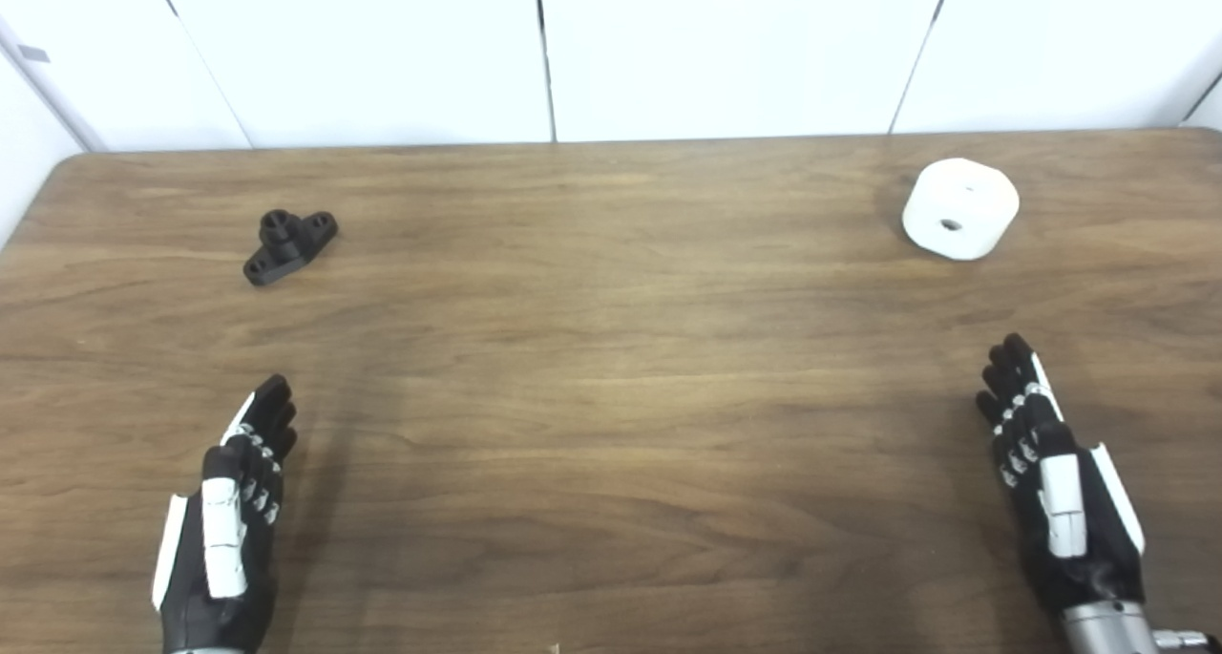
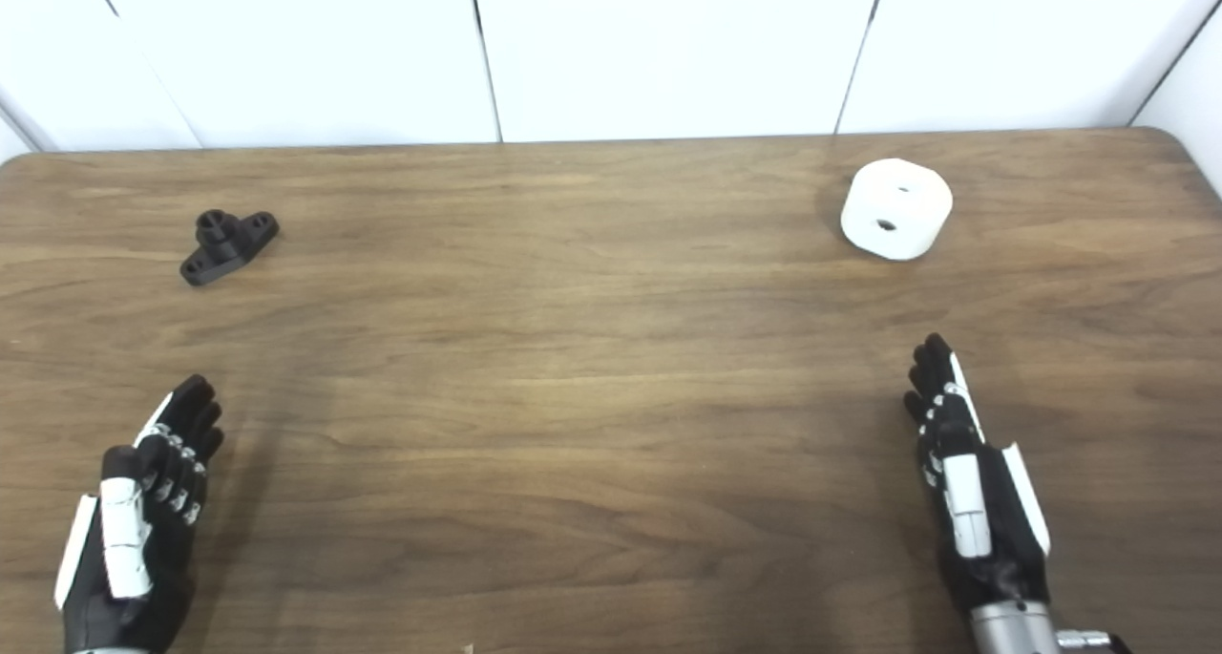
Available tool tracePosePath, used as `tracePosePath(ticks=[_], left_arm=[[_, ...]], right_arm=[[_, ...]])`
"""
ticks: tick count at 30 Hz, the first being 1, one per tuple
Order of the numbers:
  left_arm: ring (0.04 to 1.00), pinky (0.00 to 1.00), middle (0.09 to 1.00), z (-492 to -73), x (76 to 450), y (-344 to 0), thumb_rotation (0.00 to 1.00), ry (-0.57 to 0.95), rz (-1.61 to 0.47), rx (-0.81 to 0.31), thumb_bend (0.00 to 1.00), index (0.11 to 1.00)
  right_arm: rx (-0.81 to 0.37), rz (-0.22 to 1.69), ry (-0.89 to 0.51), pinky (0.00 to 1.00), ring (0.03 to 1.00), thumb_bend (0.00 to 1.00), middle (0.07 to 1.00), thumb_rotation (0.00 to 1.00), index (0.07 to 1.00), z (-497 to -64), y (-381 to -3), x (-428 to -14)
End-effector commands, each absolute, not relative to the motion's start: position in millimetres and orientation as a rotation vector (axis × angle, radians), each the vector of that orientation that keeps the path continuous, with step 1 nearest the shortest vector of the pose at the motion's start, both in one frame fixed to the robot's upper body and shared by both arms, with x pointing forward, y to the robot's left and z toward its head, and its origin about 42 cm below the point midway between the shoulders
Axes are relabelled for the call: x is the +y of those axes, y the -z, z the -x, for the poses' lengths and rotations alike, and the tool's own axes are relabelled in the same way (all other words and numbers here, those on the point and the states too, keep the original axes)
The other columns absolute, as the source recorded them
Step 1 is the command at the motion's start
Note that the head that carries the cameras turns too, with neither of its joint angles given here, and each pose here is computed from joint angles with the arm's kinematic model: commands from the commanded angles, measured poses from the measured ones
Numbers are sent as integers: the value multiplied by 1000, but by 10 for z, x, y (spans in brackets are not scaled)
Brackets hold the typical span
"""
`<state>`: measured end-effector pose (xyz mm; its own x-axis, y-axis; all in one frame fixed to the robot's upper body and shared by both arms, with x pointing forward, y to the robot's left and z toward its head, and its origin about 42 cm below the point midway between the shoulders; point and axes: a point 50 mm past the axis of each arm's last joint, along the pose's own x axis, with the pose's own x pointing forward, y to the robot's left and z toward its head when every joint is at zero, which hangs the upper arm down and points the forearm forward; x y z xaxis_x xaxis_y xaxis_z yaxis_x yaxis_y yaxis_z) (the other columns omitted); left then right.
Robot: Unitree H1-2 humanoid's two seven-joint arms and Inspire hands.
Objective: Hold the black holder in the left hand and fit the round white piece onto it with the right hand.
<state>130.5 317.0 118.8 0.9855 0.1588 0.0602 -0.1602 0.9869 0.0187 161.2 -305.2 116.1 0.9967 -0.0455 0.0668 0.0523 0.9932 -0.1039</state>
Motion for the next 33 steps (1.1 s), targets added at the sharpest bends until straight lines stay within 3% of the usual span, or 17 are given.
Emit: tracePosePath(ticks=[1,15,21,33], left_arm=[[971,987,959,-1289,3204,-1274,1000,-163,-47,-116,621,921],[975,996,958,-1267,3177,-1269,1000,-158,-54,-116,628,919],[971,975,947,-1216,3084,-1236,1000,-160,-67,-107,640,908],[958,942,942,-1152,2922,-1125,1000,-166,-55,-100,626,901]], right_arm=[[-94,123,53,1000,1000,654,1000,1000,1000,-1602,-1211,-3071],[-90,121,48,1000,1000,666,1000,1000,1000,-1578,-1205,-3111],[-106,128,30,1000,1000,625,1000,1000,1000,-1545,-1156,-3197],[-93,126,55,1000,1000,666,1000,1000,1000,-1498,-1019,-3279]])
